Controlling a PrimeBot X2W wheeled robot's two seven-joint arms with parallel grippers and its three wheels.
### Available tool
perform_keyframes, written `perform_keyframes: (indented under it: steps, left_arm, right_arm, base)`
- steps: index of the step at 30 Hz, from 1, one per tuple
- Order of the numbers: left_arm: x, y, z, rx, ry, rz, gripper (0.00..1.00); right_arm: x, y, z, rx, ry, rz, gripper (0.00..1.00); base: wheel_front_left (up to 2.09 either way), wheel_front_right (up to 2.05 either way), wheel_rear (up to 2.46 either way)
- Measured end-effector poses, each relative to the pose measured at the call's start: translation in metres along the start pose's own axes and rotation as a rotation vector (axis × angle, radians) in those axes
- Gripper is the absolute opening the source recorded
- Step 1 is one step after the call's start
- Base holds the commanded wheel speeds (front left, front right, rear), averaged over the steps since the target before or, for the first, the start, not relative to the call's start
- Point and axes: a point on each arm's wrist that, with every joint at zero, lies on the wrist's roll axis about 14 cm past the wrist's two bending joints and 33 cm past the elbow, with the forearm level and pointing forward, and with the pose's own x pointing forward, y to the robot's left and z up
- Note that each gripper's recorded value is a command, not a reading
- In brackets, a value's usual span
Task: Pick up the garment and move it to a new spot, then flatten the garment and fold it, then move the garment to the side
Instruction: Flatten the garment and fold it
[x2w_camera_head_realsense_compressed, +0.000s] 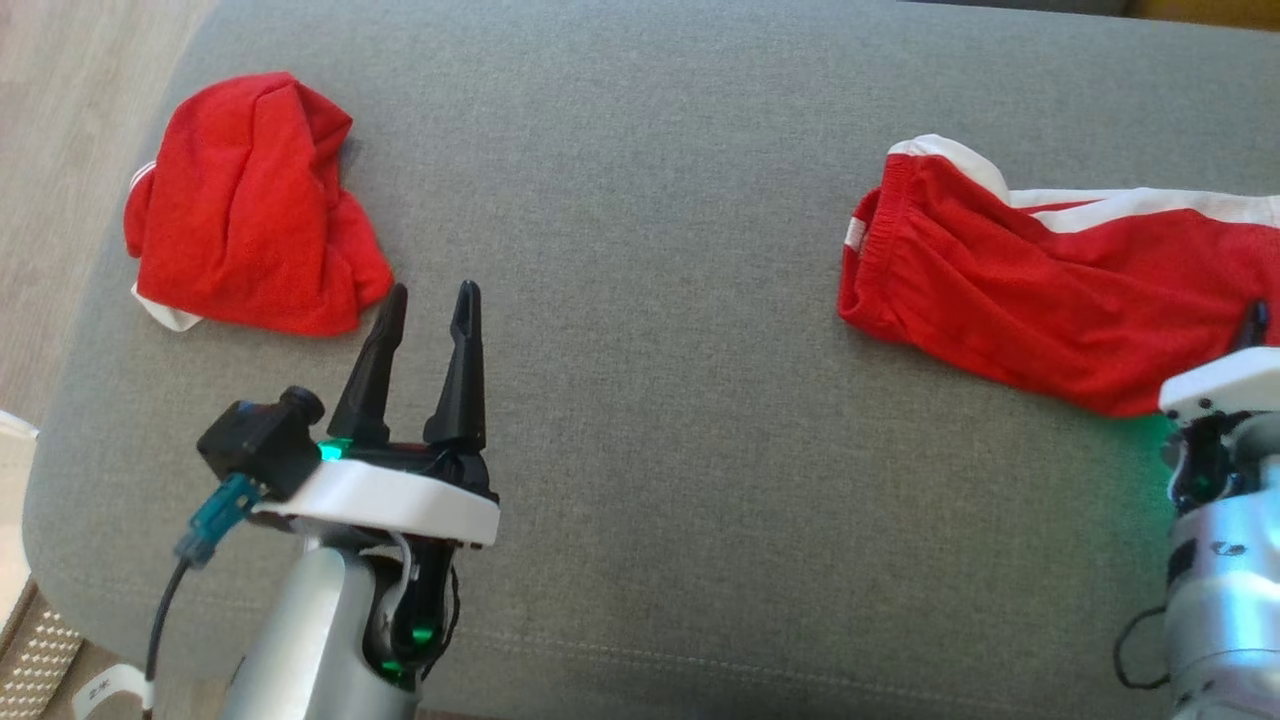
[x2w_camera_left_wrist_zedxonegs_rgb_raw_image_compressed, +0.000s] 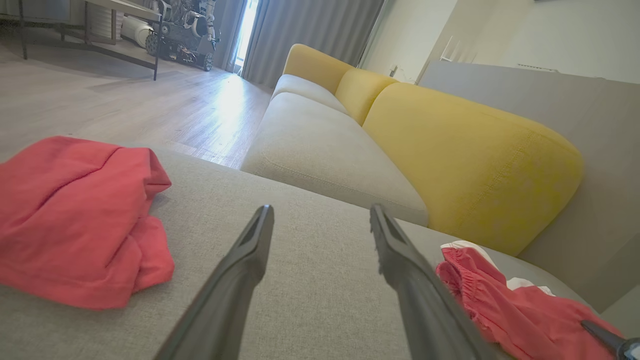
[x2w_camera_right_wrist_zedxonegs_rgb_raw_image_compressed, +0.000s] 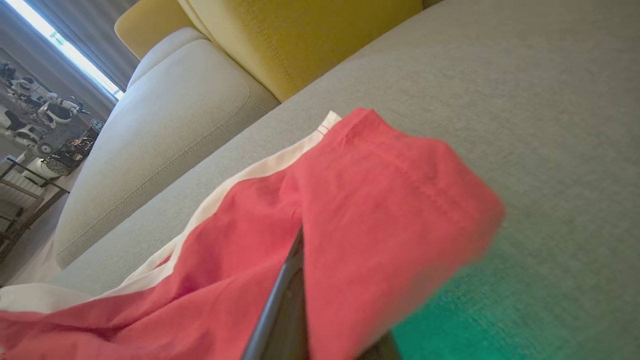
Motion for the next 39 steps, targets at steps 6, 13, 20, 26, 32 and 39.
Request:
perform_keyframes:
  steps: [6, 13, 20, 26, 32, 39]
  left_arm:
    - [-0.003, -0.003, -0.001, -0.003, 0.003, -0.007, 1.0]
    - [-0.007, -0.001, 0.005, 0.002, -0.011, 0.0, 1.0]
    - [-0.012, 0.003, 0.013, 0.008, -0.03, 0.018, 1.0]
    - [-0.021, 0.009, 0.008, 0.006, -0.016, 0.044, 1.0]
    - [-0.022, 0.013, 0.005, 0.004, -0.005, 0.059, 1.0]
    - [-0.023, 0.018, 0.002, 0.007, 0.005, 0.077, 1.0]
  right_arm:
    - [-0.003, 0.027, 0.007, -0.057, -0.049, 0.074, 0.0]
    - [-0.008, 0.074, 0.027, -0.138, -0.15, 0.213, 0.0]
    - [-0.031, 0.14, 0.031, -0.213, -0.211, 0.426, 0.0]
    - [-0.057, 0.159, -0.025, -0.336, -0.097, 0.554, 0.0]
    - [-0.065, 0.174, -0.051, -0.416, -0.039, 0.632, 0.0]
    - [-0.064, 0.168, -0.079, -0.577, 0.02, 0.668, 0.0]
  base:
    - [0.0, 0.0, 0.0]
    - [0.0, 0.0, 0.0]
    - [0.0, 0.0, 0.0]
    - [0.0, 0.0, 0.0]
    - [0.0, 0.0, 0.0]
    - [0.0, 0.0, 0.0]
